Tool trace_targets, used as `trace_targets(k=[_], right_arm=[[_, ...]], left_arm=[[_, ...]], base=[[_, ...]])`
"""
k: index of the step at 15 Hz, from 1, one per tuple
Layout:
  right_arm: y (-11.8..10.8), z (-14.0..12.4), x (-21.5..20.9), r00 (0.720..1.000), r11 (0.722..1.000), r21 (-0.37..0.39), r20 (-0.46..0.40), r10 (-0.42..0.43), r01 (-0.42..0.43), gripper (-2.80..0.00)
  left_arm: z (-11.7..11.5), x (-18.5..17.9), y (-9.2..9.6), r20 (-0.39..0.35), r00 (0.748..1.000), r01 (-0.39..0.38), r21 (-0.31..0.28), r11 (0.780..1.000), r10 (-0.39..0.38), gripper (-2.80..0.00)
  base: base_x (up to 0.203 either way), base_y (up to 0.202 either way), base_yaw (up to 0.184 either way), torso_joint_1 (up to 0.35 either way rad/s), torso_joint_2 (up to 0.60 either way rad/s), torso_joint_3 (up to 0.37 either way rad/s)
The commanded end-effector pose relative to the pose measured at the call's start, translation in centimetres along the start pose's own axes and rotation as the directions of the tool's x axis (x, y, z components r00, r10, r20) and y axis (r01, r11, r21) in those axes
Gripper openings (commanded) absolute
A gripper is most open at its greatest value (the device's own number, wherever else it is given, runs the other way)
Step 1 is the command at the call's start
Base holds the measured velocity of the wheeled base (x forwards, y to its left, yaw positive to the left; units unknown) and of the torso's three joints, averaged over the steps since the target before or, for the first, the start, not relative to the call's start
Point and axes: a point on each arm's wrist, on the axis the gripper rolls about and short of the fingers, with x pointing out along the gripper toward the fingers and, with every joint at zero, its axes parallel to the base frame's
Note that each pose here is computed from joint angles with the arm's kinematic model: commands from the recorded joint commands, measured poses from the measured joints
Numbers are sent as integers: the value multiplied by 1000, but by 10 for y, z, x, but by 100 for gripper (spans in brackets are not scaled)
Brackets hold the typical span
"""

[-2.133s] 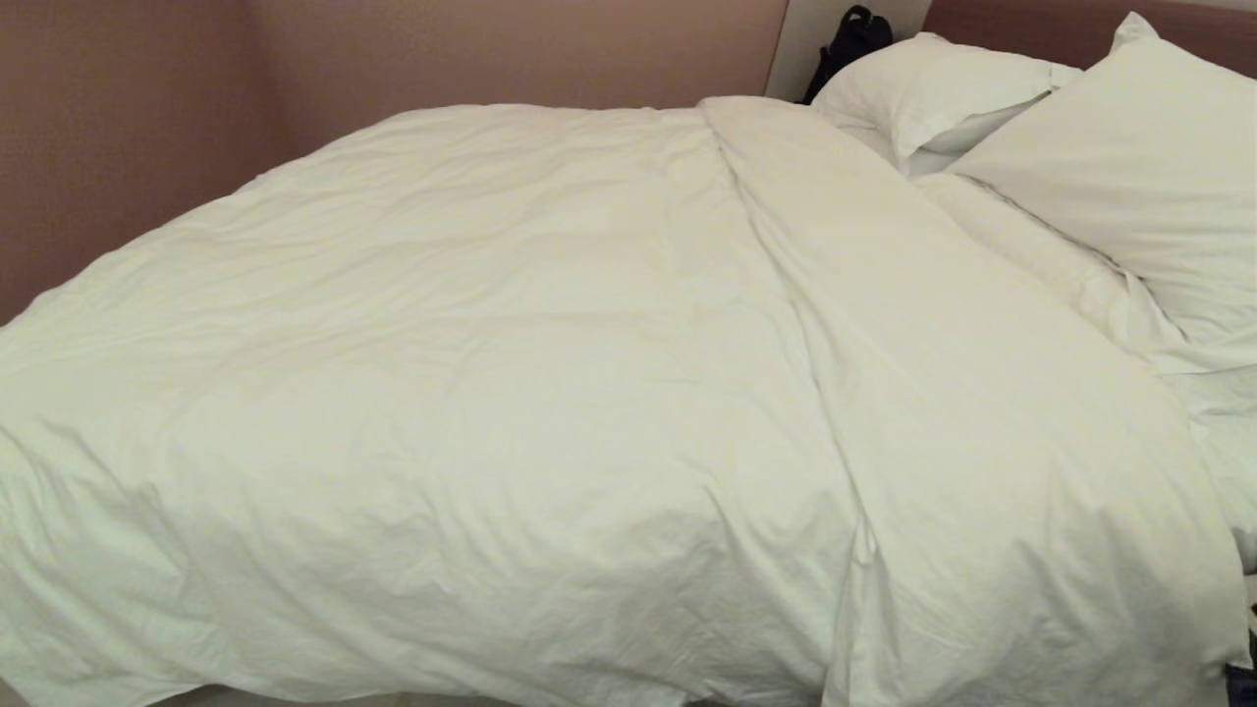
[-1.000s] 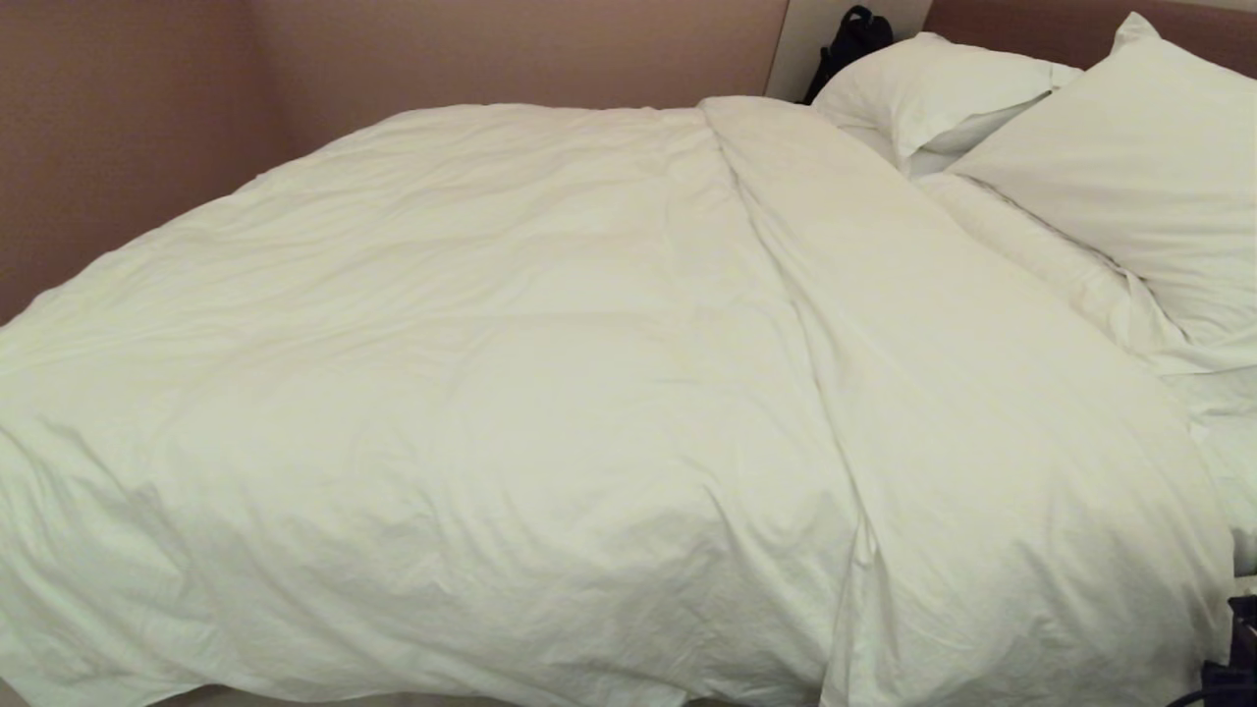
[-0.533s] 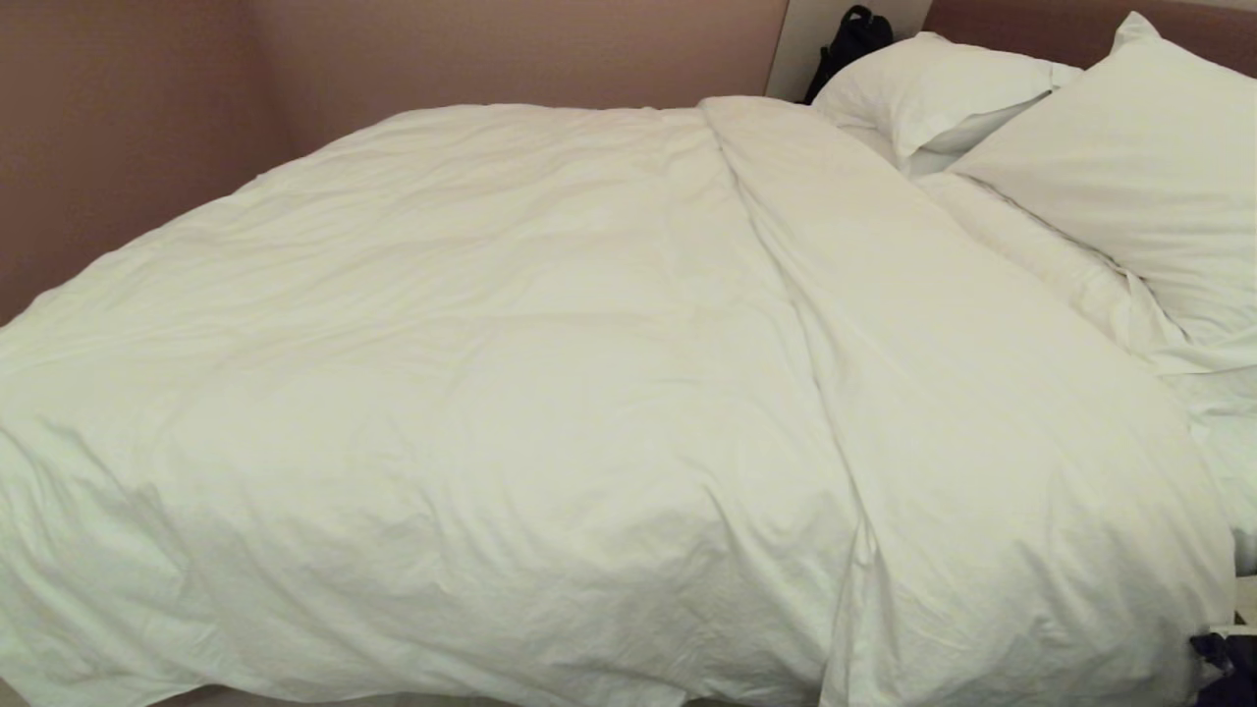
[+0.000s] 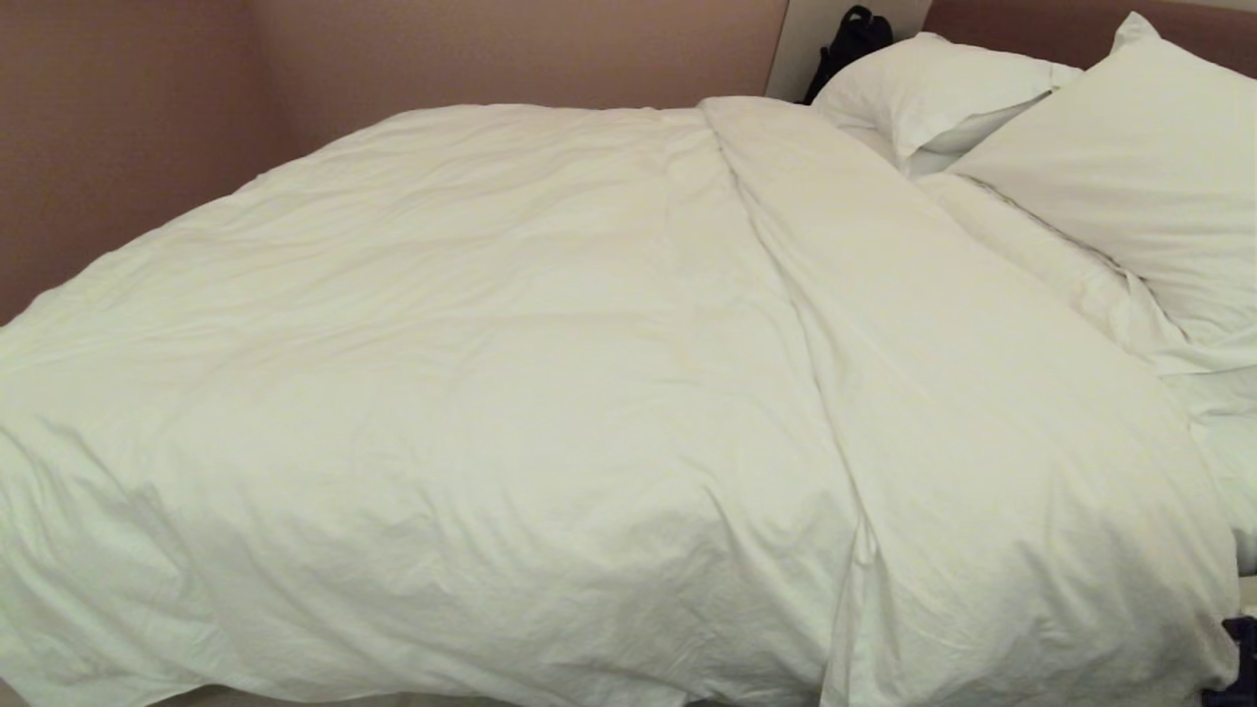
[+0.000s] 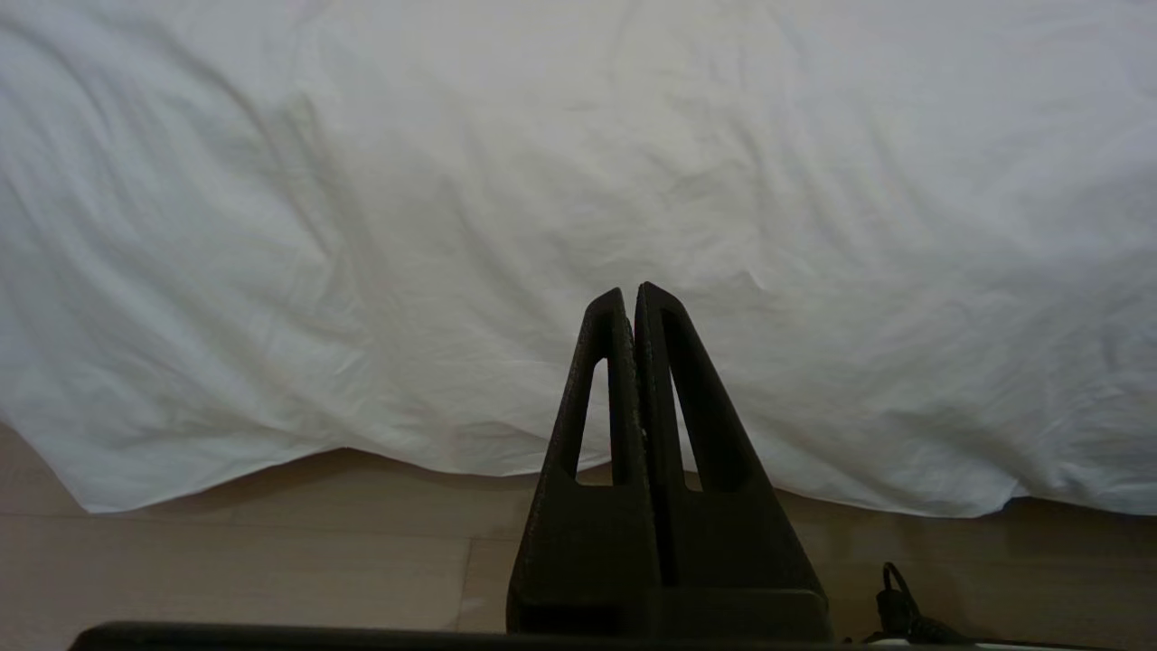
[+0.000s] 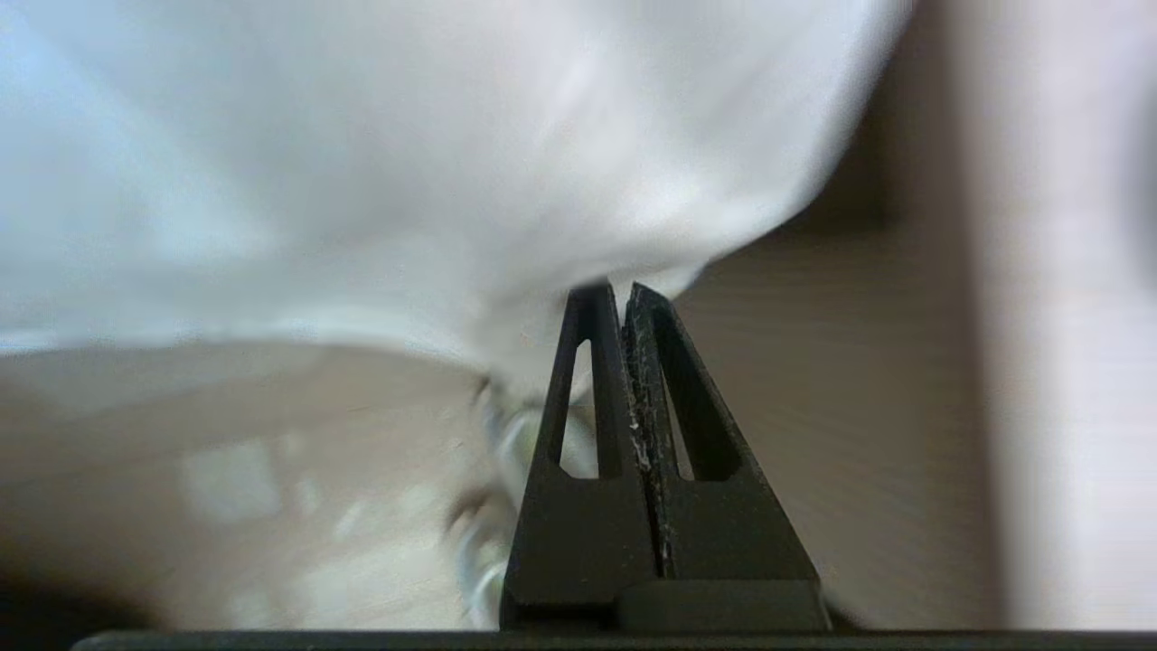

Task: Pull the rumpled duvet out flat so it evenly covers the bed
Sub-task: Flatten the corners of the folded blanket

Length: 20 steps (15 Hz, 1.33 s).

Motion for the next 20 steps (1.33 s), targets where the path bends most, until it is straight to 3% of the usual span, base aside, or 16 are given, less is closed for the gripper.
trace_targets(k=[1, 6, 10, 15, 20], right_arm=[[-7, 25, -25, 989, 996, -46, 130, -73, 79, -280], [-8, 59, -36, 947, 998, -21, 319, -49, 59, -280], [2, 117, -42, 856, 995, 75, 509, -94, 65, -280], [32, 152, -41, 809, 986, 164, 573, -128, 39, -280], [47, 177, -54, 768, 974, 208, 608, -200, 89, -280]], left_arm=[[0, 0, 0, 1, 1000, -1, -1, 1000, 1, -280], [0, 0, 0, 1, 1000, -1, -1, 1000, 1, -280], [0, 0, 0, 1, 1000, -1, -1, 1000, 1, -280], [0, 0, 0, 1, 1000, -1, -1, 1000, 1, -280], [0, 0, 0, 1, 1000, -1, -1, 1000, 1, -280]], base=[[0, 0, 0, 0, 0, 0], [0, 0, 0, 0, 0, 0], [0, 0, 0, 0, 0, 0], [0, 0, 0, 0, 0, 0], [0, 0, 0, 0, 0, 0]])
